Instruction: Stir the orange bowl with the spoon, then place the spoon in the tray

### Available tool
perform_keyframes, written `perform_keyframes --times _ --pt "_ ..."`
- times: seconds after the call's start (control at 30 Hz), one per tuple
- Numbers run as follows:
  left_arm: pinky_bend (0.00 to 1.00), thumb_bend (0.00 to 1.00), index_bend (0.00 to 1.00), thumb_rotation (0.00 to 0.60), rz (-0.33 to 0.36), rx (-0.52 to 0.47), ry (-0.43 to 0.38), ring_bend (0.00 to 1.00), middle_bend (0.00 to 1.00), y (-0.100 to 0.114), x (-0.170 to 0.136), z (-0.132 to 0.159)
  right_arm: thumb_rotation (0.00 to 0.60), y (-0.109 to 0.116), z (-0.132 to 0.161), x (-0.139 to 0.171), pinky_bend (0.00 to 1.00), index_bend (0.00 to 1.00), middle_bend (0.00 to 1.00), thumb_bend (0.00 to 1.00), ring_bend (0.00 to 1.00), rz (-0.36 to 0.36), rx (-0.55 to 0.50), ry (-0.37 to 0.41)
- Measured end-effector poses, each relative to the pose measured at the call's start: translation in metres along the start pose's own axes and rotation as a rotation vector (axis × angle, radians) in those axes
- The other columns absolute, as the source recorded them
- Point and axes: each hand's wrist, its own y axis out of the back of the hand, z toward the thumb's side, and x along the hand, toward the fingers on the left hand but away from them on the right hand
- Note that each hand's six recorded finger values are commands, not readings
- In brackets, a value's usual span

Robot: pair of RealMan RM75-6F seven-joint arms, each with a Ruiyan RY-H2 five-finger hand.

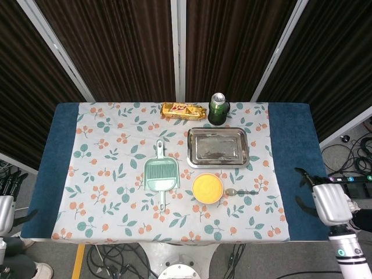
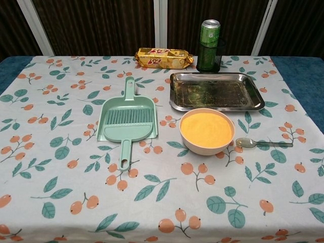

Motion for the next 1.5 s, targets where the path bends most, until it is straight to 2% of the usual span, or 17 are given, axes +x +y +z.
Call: perform_keyframes --times 0.1,0.2,0.5,0.73,1.0,1.5 --pt "0.14 0.14 0.17 0.6 -0.002 -0.004 0.002 0.12 0.18 -0.001 -0.001 -0.001 0.6 -0.012 0.013 -0.015 0.89 0.35 0.86 0.22 0.88 0.044 0.005 0.027" --pt "0.14 0.14 0.17 0.6 -0.011 -0.009 0.007 0.12 0.18 -0.003 -0.003 -0.002 0.6 -0.03 0.024 -0.028 0.96 0.39 0.92 0.22 0.95 0.107 -0.005 0.038" --pt "0.14 0.14 0.17 0.6 -0.021 -0.023 0.004 0.12 0.18 -0.008 -0.003 -0.004 0.6 -0.093 0.054 -0.059 1.0 0.43 0.96 0.27 0.99 0.292 -0.048 0.02" --pt "0.14 0.14 0.17 0.6 -0.035 -0.03 0.007 0.12 0.18 -0.014 -0.003 -0.007 0.6 -0.13 0.074 -0.072 1.0 0.43 0.96 0.27 0.99 0.396 -0.026 0.035" --pt "0.14 0.14 0.17 0.6 -0.045 -0.037 0.016 0.12 0.18 -0.018 -0.004 -0.011 0.6 -0.154 0.08 -0.083 1.0 0.43 0.96 0.29 0.99 0.415 0.033 0.024" --pt "0.14 0.14 0.18 0.6 -0.051 -0.043 0.02 0.12 0.18 -0.021 -0.004 -0.013 0.6 -0.168 0.075 -0.087 1.0 0.48 0.96 0.31 0.99 0.417 0.036 -0.005"
